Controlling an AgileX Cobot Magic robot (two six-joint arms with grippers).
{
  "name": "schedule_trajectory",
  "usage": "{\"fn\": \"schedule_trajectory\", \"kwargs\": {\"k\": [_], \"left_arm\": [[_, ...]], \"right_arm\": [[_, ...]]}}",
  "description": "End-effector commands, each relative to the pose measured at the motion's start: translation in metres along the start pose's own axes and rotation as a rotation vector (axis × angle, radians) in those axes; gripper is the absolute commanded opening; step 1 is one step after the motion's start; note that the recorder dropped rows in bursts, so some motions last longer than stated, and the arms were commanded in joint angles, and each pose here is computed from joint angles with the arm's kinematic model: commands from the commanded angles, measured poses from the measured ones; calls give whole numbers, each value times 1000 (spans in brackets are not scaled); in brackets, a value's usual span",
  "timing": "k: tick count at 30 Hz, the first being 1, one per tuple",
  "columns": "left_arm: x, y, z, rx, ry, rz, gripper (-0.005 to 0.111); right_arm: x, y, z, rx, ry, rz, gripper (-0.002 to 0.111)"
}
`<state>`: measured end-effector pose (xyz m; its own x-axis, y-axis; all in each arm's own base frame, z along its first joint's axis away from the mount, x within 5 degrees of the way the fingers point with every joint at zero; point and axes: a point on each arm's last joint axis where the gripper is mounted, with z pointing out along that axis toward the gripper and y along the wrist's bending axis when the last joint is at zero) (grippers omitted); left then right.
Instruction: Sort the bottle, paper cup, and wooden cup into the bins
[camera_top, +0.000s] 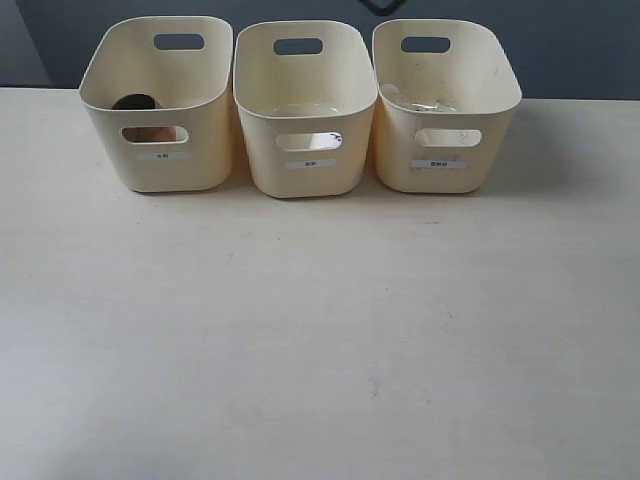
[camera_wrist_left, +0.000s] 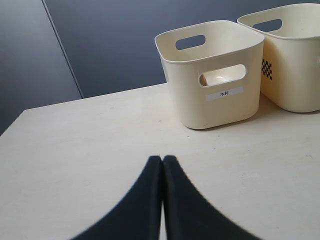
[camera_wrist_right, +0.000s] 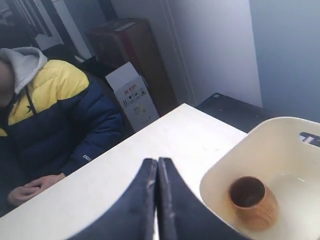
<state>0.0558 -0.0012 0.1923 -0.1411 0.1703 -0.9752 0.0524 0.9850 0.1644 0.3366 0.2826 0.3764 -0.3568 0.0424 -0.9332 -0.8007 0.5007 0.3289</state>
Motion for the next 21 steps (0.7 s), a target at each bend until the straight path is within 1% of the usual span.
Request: {"fn": "schedule_trajectory", "kwargs": {"k": [1,6,11,14,17,21], "left_arm": [[0,0,0,3,-5,-4,0],[0,0,0,3,-5,-4,0],[0,0,0,3,-5,-4,0],[0,0,0,3,-5,-4,0],[0,0,0,3,-5,-4,0],[0,0,0,3,-5,-4,0]], "right_arm": [[-2,-7,-49,43,9,12,-1],[9,-16,-98,130,12,27,-1],[30,-18,-150,223,15,40,-1],[41,-14,-181,273,-1,45,-1],[54,-4,-213,317,-27,20,-1],[84,11,-245,372,-48,10,-1]]}}
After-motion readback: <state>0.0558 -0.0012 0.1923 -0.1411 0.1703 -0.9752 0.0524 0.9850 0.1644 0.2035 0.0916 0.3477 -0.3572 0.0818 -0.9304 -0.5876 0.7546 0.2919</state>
